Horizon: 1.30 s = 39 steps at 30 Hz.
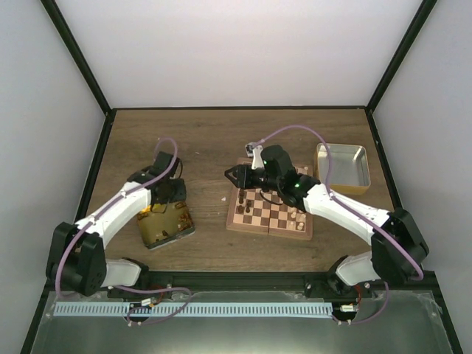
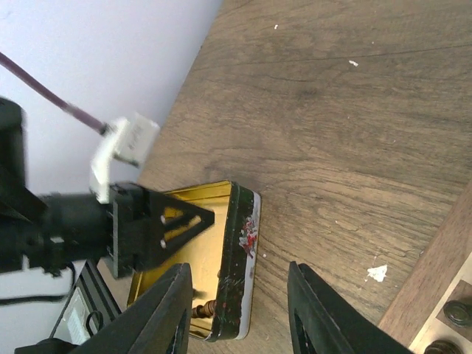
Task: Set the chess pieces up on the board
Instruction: Pick up the chess piece from the storage box.
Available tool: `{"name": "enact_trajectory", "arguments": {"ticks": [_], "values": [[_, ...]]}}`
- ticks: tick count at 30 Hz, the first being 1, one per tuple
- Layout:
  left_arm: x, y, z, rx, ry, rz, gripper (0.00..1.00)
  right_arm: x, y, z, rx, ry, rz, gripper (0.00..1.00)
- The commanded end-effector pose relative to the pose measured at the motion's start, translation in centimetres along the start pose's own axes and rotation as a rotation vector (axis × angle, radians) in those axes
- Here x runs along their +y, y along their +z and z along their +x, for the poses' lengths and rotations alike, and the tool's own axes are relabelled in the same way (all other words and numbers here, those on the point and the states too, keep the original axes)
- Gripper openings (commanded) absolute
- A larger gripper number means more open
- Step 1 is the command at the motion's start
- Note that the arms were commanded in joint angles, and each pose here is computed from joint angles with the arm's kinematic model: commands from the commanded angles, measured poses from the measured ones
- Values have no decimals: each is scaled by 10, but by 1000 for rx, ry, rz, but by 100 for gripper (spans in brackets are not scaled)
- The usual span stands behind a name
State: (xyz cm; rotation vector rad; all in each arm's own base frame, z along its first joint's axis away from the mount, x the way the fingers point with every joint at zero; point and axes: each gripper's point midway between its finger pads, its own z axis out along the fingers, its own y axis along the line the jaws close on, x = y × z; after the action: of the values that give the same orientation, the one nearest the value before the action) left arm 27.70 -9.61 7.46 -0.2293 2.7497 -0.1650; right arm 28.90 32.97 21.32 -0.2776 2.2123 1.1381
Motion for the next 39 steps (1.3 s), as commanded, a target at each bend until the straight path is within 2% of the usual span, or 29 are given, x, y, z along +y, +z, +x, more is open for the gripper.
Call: {"name": "enact_trajectory", "arguments": {"ticks": [1,4,7,10,14,16,19,28,39], "values": [[-20,-33,-29,-43,151,26,40,16,-18,-11,-70,-48,-40,38],[-40,-51,-58,-137,272,79,43,20,-25,-12,-83,-63,-46,38],[-42,-52,-63,-186,506,69,44,22,-34,-19,-113,-79,-34,38],[-25,-33,-46,-127,688,3,44,23,-43,-25,-152,-86,-23,39],[-17,-16,-35,-64,766,-20,41,23,-49,-29,-169,-88,-11,39],[-6,-6,-21,19,823,-48,41,22,-48,-28,-161,-92,-4,39],[10,4,-14,77,846,-118,40,19,-47,-26,-153,-93,6,39],[11,11,11,152,900,-63,41,16,-40,-24,-128,-85,20,39],[7,39,12,192,934,-52,40,14,-37,-27,-124,-93,38,39]]}}
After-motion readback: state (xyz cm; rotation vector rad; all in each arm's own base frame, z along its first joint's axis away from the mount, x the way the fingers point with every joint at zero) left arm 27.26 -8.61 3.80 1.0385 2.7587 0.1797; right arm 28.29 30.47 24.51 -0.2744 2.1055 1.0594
